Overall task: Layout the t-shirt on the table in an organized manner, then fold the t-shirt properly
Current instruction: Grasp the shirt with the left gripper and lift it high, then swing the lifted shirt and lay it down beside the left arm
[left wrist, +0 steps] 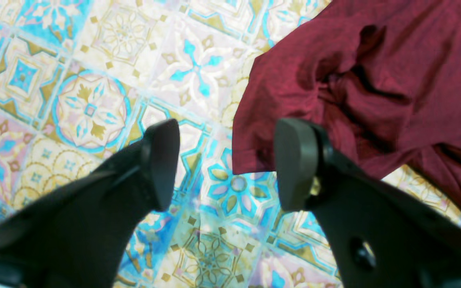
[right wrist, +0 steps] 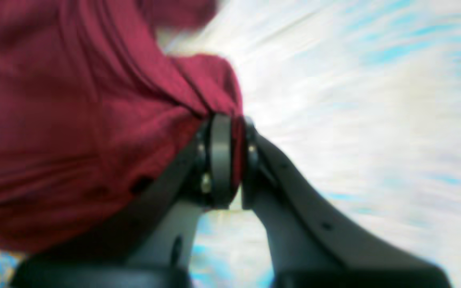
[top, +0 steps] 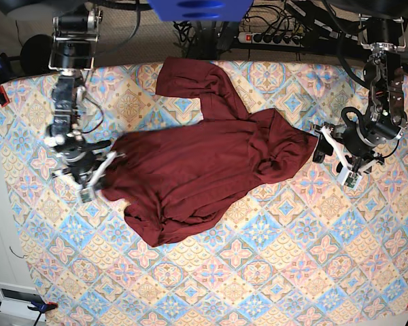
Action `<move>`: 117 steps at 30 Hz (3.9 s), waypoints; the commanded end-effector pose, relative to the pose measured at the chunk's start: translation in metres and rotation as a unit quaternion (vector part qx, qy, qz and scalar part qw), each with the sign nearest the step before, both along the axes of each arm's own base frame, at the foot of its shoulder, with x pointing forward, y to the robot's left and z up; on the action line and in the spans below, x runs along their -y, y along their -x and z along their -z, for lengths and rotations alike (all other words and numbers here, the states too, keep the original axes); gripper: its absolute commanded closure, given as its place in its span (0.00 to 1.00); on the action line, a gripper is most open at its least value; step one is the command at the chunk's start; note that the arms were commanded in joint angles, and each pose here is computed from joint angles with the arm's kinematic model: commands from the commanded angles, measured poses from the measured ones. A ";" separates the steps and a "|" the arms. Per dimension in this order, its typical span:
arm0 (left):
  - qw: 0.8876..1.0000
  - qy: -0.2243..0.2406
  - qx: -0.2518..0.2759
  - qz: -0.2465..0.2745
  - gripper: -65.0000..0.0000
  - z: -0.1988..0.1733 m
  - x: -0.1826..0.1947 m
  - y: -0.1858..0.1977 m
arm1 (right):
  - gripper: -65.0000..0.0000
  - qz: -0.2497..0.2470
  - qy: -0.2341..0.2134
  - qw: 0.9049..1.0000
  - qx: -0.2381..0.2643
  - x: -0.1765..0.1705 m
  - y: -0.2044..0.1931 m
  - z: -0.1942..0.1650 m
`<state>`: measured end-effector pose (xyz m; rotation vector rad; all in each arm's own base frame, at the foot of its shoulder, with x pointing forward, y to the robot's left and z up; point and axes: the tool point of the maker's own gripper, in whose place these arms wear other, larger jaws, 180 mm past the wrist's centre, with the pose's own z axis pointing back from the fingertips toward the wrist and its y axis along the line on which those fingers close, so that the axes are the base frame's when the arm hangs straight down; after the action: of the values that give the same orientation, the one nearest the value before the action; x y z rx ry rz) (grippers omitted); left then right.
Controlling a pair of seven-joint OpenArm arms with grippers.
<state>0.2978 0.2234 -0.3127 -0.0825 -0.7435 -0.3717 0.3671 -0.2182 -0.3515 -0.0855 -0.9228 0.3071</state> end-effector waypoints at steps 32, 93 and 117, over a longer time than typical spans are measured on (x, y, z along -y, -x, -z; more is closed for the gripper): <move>0.990 -0.006 0.103 0.098 0.43 0.011 0.163 -0.157 | 0.99 -0.010 -0.128 0.979 0.160 0.039 0.070 -0.120; 0.897 -0.100 0.425 -0.062 1.00 -0.292 -0.023 -0.160 | 0.99 -0.062 -0.211 0.955 0.199 0.002 0.051 -0.148; 0.866 0.165 0.471 -0.016 1.00 -0.387 0.068 -0.147 | 0.99 -0.033 -0.117 0.981 0.148 0.011 0.047 -0.110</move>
<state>0.4499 0.1530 0.0536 -0.2244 -1.7135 -0.2286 0.3150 -0.2272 -0.2594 0.1232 -1.1917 0.2392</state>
